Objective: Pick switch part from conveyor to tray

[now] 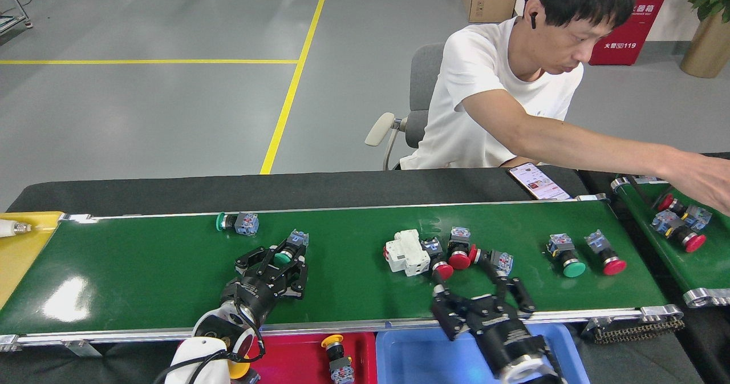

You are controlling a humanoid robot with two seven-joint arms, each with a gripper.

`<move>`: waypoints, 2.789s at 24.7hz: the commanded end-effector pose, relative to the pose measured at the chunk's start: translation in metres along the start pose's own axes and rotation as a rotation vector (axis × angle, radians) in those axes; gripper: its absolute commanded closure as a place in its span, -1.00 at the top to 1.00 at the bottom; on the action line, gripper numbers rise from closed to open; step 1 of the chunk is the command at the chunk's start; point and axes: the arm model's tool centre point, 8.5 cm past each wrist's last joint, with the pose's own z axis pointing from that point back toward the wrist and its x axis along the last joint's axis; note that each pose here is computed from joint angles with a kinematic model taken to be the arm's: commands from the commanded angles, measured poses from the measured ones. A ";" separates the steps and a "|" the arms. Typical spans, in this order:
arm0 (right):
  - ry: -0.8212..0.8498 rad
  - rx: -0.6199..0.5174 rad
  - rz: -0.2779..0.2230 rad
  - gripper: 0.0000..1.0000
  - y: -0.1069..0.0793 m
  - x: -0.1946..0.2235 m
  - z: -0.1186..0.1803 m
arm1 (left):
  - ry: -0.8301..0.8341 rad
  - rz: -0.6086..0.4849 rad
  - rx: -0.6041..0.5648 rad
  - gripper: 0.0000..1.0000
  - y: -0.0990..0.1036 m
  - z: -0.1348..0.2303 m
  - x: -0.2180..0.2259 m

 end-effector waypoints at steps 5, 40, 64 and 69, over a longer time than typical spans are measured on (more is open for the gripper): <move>0.030 -0.023 0.015 0.99 -0.003 -0.011 0.012 | -0.035 -0.026 0.122 -0.86 0.012 0.095 -0.010; -0.298 0.160 -0.070 -0.86 0.009 0.111 -0.107 | 0.359 0.148 0.013 1.00 -0.047 0.223 -0.086; -0.554 0.108 -0.152 0.98 -0.011 0.143 -0.025 | 0.172 0.059 0.027 1.00 -0.023 0.116 -0.060; -0.182 0.062 -0.116 0.98 -0.026 0.062 -0.043 | 0.128 0.026 -0.009 1.00 -0.024 0.083 -0.056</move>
